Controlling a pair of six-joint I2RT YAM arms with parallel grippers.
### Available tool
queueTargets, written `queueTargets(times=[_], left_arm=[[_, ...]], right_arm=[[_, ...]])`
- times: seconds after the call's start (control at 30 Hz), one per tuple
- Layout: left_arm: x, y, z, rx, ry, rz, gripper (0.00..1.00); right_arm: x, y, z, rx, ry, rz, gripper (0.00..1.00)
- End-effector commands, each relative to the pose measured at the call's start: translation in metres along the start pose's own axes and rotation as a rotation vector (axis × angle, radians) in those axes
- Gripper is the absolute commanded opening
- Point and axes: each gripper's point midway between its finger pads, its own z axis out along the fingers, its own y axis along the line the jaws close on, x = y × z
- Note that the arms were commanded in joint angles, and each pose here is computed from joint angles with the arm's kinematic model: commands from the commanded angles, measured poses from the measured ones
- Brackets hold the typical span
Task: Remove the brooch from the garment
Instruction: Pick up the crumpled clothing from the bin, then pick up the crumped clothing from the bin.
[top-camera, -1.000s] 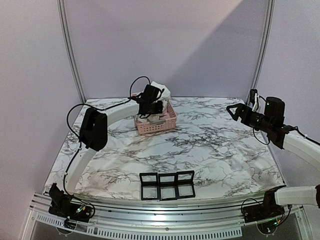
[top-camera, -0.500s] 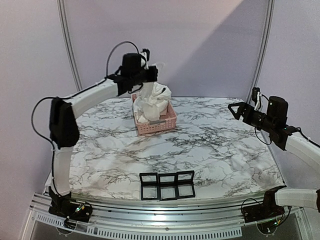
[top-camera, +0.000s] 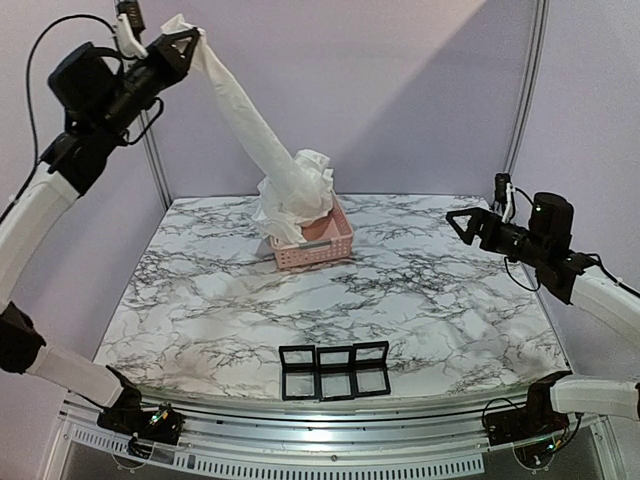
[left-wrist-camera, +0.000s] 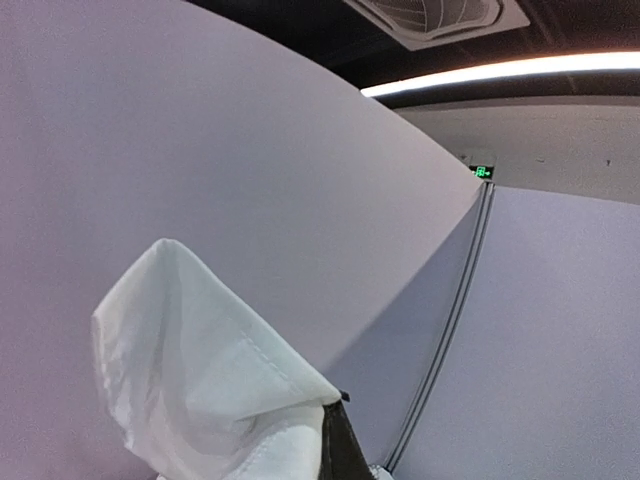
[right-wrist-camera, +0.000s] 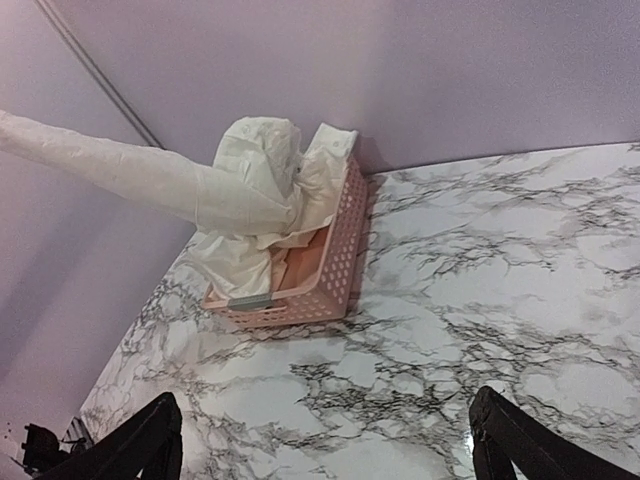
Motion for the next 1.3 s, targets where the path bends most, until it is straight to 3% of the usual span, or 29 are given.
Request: queueTargets(times=[0.0, 0.27, 0.4, 0.63, 0.97, 1.27], left_arm=[[-0.022, -0.003, -0.041, 0.009, -0.003, -0.006, 0.0], [-0.014, 0.005, -0.104, -0.027, 0.055, -0.08, 0.0], [-0.012, 0.003, -0.116, -0.016, 0.08, -0.111, 0.0], [-0.019, -0.014, -0.126, 0.053, 0.122, -0.149, 0.0], [-0.038, -0.072, -0.136, 0.336, 0.209, -0.238, 0.0], [-0.048, -0.125, -0.143, 0.658, 0.287, -0.395, 0.0]], right_arm=[[0.001, 0.041, 0.014, -0.108, 0.025, -0.084, 0.99], [0.019, 0.118, 0.073, -0.296, 0.093, -0.15, 0.99], [0.032, 0.156, 0.113, -0.413, 0.141, -0.172, 0.99], [0.055, 0.193, 0.191, -0.51, 0.141, -0.362, 0.99], [0.078, 0.205, 0.265, -0.576, 0.064, -0.474, 0.99], [0.107, 0.229, 0.298, -0.616, -0.035, -0.587, 0.99]])
